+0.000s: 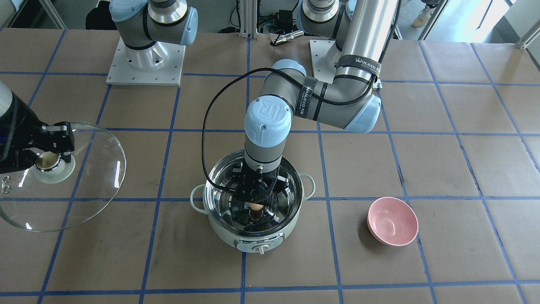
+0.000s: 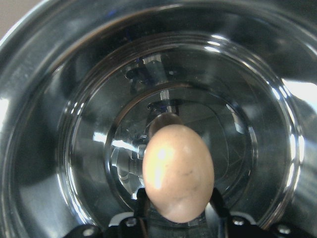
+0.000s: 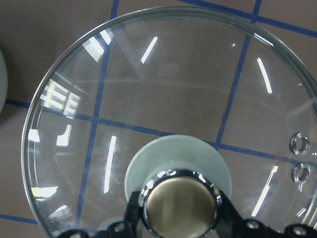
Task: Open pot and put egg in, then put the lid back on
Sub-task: 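Carry the egg over the open pot and lower it inside with the left gripper, then release the egg and withdraw the left gripper while the right brings the lid back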
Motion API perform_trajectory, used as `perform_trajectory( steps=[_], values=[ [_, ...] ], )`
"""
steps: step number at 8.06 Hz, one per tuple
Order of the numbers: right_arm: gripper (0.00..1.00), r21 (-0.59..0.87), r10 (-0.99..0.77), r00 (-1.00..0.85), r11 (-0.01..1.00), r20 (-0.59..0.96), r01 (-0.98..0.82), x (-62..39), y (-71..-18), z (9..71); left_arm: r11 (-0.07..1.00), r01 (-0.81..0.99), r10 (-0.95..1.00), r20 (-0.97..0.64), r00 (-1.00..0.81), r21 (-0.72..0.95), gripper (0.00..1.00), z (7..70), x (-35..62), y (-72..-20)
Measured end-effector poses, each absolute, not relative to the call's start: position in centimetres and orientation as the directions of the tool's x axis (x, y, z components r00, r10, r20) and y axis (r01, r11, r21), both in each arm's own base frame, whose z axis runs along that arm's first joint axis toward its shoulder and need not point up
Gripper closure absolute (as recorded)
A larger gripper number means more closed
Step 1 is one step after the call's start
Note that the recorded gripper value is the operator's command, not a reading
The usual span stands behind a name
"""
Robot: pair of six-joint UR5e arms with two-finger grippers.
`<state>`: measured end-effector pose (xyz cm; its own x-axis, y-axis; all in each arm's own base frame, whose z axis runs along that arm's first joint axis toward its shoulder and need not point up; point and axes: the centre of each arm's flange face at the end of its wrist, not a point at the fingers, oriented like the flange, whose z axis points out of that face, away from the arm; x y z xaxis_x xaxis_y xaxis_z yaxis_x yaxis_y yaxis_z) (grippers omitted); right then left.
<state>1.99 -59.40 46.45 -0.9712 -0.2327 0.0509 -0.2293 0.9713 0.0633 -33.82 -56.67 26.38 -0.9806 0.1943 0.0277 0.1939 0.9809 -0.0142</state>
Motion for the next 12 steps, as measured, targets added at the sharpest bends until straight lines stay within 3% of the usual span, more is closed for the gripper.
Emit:
perform_trajectory(
  steps=[1, 3, 7, 9, 10, 12],
  values=[
    [1.00, 0.065, -0.233, -0.971, 0.971, 0.055, -0.229, 2.0, -59.4, 46.5, 0.981, 0.194, 0.194, 0.052, -0.980, -0.009, 0.48, 26.3, -34.1, -56.5],
    [1.00, 0.065, -0.232, -0.971, 0.971, 0.056, -0.228, 1.9, -59.3, 46.5, 0.981, 0.195, 0.193, 0.107, -0.975, 0.010, 0.41, 26.0, -34.6, -56.1],
    [1.00, 0.063, -0.231, -0.972, 0.972, 0.054, -0.227, 2.0, -59.3, 46.6, 0.979, 0.206, 0.206, 0.100, -0.973, -0.010, 0.14, 27.3, -34.5, -56.2],
    [1.00, 0.059, -0.228, -0.972, 0.973, 0.049, -0.225, 2.3, -59.2, 46.7, 0.976, 0.206, 0.211, 0.068, -0.975, -0.075, 0.12, 31.9, -33.7, -55.7],
    [1.00, 0.057, -0.230, -0.972, 0.972, 0.050, -0.227, 2.9, -59.1, 46.9, 0.975, 0.199, 0.202, 0.024, -0.979, -0.103, 0.00, 35.2, -32.5, -54.9],
    [1.00, 0.049, -0.233, -0.970, 0.972, 0.061, -0.230, 7.2, -58.7, 47.1, 0.981, 0.135, 0.130, -0.042, -0.991, -0.137, 0.00, 42.1, -27.8, -53.0]
  ],
)
